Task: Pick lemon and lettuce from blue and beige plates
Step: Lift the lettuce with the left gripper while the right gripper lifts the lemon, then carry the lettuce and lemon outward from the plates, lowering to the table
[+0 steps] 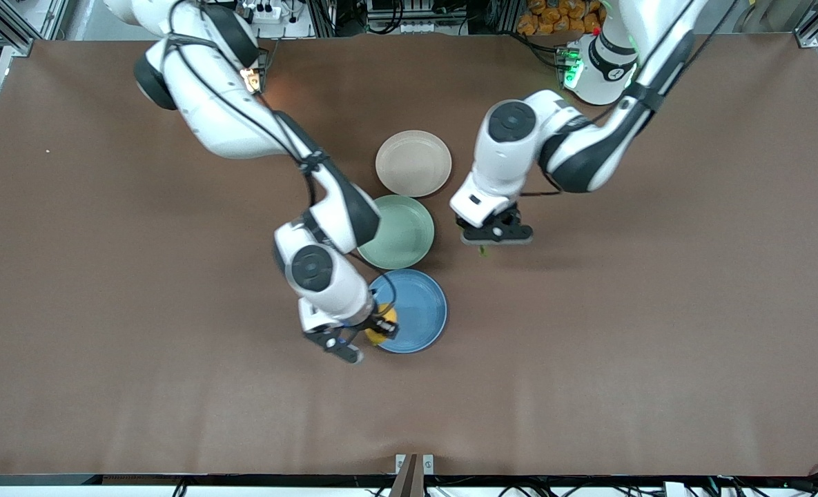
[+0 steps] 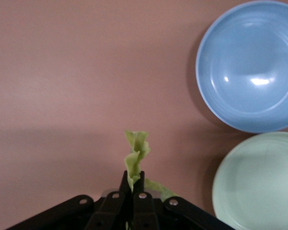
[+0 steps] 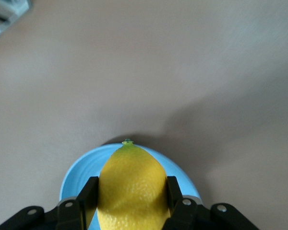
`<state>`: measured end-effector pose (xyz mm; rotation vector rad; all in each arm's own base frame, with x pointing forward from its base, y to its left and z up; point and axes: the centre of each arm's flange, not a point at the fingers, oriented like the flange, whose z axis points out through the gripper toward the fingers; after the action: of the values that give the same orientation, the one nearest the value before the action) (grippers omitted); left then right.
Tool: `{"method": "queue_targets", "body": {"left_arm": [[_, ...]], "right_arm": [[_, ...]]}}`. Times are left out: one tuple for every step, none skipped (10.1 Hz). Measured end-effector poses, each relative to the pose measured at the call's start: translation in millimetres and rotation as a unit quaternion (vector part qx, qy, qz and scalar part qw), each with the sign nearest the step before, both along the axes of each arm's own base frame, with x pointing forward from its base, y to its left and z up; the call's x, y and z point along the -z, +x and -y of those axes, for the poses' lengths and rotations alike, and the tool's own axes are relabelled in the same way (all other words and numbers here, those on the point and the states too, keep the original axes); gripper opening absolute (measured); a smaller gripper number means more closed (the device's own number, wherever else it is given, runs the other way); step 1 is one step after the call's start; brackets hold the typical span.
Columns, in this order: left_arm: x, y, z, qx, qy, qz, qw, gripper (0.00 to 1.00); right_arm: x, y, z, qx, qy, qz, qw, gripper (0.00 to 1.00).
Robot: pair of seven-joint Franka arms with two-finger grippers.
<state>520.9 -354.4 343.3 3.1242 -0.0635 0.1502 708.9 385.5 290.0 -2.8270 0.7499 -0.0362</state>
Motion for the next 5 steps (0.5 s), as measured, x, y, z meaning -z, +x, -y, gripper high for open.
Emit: {"method": "queue_targets", "body": {"left_arm": [[-8.0, 21.8, -24.5, 0.004, -0.007, -0.002, 1.000, 0.04], [-10.9, 44.4, -54.0, 0.008, -0.010, 0.000, 1.000, 0.04], [-6.2, 63.2, -80.4, 0.012, -0.009, -0.002, 1.000, 0.04], [5.4, 79.1, -103.6, 0.013, -0.005, -0.008, 1.000, 0.04], [21.5, 89.8, -121.9, 0.008, -0.001, -0.018, 1.000, 0.04]], "right_arm": [[-21.9, 10.8, 27.1, 0.007, 0.004, -0.007, 1.000, 0.62], [-42.5, 17.4, 57.0, 0.002, -0.002, -0.024, 1.000, 0.62], [-57.0, 17.8, 83.4, -0.007, -0.016, -0.051, 0.999, 0.62], [-64.8, 15.4, 107.1, -0.014, -0.032, -0.081, 0.996, 0.62], [-66.9, 13.3, 129.8, -0.023, -0.045, -0.101, 0.994, 0.62]]}}
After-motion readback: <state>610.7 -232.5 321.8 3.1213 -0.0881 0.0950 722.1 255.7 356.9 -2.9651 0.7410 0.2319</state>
